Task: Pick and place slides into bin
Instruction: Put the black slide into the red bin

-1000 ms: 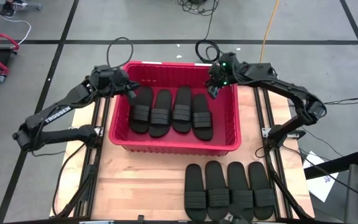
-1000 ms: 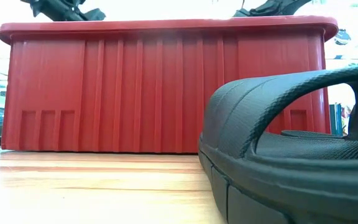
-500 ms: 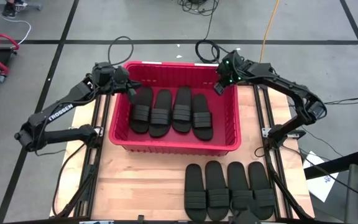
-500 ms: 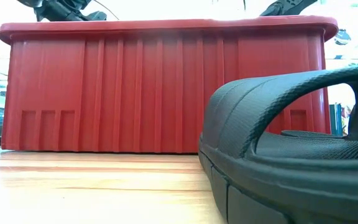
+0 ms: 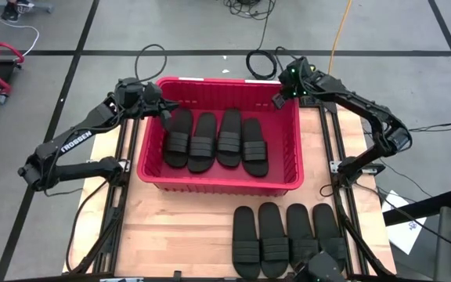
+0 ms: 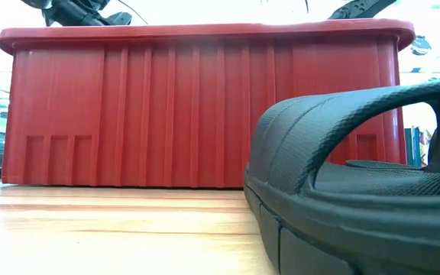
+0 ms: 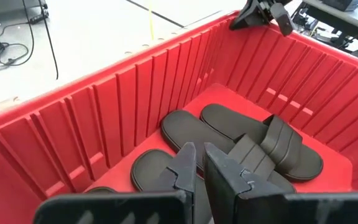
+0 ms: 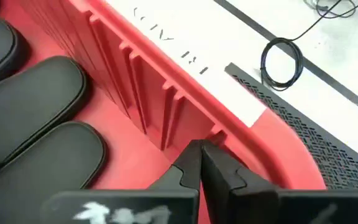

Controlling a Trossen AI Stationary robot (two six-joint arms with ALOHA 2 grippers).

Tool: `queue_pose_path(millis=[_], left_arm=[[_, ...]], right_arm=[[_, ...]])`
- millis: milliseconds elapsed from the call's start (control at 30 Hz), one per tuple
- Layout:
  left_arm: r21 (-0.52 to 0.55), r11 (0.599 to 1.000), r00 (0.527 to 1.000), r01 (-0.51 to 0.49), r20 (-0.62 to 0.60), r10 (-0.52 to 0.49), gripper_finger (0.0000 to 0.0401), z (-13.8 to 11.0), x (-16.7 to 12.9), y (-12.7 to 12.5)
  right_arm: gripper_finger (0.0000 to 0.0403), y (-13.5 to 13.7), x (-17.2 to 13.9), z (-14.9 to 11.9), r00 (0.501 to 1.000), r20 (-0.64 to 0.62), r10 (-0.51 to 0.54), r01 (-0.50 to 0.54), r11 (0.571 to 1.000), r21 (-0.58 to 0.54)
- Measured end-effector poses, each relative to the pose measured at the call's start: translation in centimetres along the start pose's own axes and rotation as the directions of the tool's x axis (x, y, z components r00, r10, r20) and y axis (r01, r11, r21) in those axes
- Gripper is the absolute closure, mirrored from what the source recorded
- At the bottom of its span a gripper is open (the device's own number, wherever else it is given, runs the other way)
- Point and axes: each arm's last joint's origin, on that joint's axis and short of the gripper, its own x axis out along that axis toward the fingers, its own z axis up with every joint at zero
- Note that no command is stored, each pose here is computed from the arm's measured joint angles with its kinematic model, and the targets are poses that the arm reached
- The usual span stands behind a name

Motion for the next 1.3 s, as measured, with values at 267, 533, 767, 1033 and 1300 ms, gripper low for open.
queue_pose_path(millis=[267,533,767,1033,1300], left_arm=[[-0.001,1.0,1.0,0.0,-0.004,0.0,0.0375,0.0,0.0,0.0],[0.007,1.0,0.999,-0.003,-0.043,0.003,0.0375,-0.4,0.0,0.0],[0.082,0.997,0.999,0.001,-0.033,0.002,0.0375,-0.3,0.0,0.0],[0.2,0.961,0.954,0.191,0.193,-0.23,0.0375,2.0,-1.8,-1.4],[0.416,0.84,0.706,0.349,0.473,-0.528,0.0375,5.0,-6.2,-5.0]], right_arm=[[0.0403,-1.1,0.9,0.3,0.999,0.03,0.02,-0.021,1.0,0.013],[0.0403,-1.1,1.0,0.5,0.997,0.059,0.047,-0.049,0.998,0.027],[0.0403,0.7,-1.3,0.8,0.962,0.107,0.252,-0.25,0.968,-0.025],[0.0403,2.6,-14.2,2.3,0.703,0.397,0.59,-0.521,0.807,-0.278],[0.0403,3.7,-23.1,-2.3,0.588,0.399,0.704,-0.597,0.71,-0.372]])
